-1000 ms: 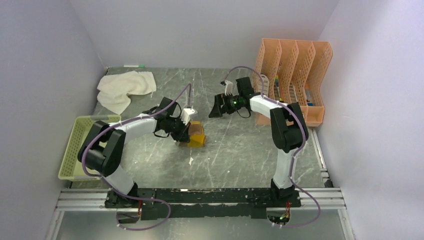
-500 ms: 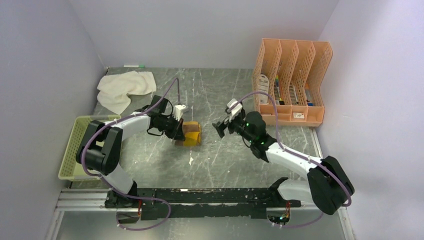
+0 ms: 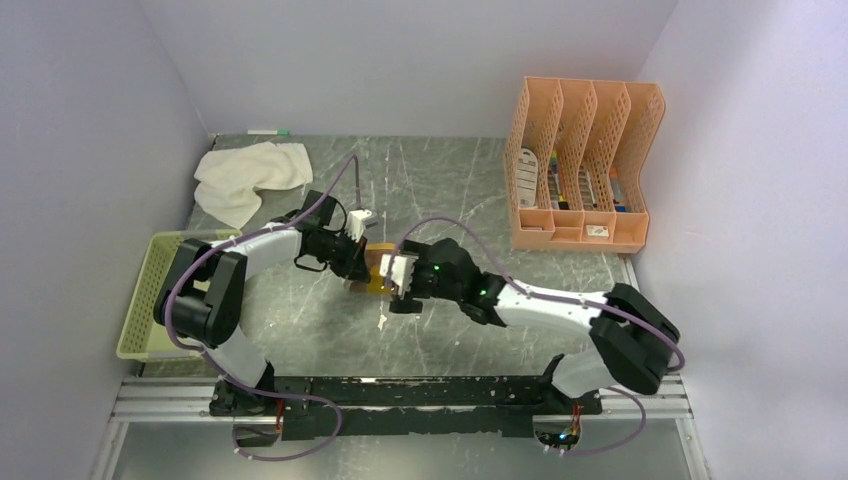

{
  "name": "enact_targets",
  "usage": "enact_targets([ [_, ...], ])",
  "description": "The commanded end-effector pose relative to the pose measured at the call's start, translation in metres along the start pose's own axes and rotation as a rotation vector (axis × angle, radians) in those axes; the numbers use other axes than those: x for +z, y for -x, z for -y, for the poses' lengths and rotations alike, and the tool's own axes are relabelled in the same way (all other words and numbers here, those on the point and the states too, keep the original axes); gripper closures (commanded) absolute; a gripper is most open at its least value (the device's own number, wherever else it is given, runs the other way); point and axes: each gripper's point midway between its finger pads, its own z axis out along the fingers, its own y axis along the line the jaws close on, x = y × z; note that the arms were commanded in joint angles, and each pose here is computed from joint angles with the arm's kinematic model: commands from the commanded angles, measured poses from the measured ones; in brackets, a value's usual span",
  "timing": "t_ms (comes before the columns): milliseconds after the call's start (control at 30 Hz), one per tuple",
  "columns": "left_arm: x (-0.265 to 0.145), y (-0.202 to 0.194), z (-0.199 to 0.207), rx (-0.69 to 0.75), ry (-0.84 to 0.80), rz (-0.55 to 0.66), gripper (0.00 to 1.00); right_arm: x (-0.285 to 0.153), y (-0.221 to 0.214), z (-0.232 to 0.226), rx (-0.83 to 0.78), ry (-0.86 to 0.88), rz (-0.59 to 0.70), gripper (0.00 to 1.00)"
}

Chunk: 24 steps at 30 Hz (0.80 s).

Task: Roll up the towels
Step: Roll the towel at the center of the board.

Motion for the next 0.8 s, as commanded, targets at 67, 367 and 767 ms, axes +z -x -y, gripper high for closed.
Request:
enact_targets([
  [67, -0.001, -0.006, -0.001, -0.053, -0.004, -0.04, 0.93, 0.027, -0.022, -0.03, -0.204, 0.155, -0.13, 0.01],
  [367, -0.001, -0.007, 0.002, -0.058, -0.028, -0.043, 0.93, 0.061, -0.048, -0.024, -0.342, 0.036, -0.257, 0.1],
  [767, -0.004, -0.011, 0.003, -0.069, -0.022, -0.048, 0.93, 0.079, -0.075, -0.029, -0.334, 0.037, -0.349, 0.35],
])
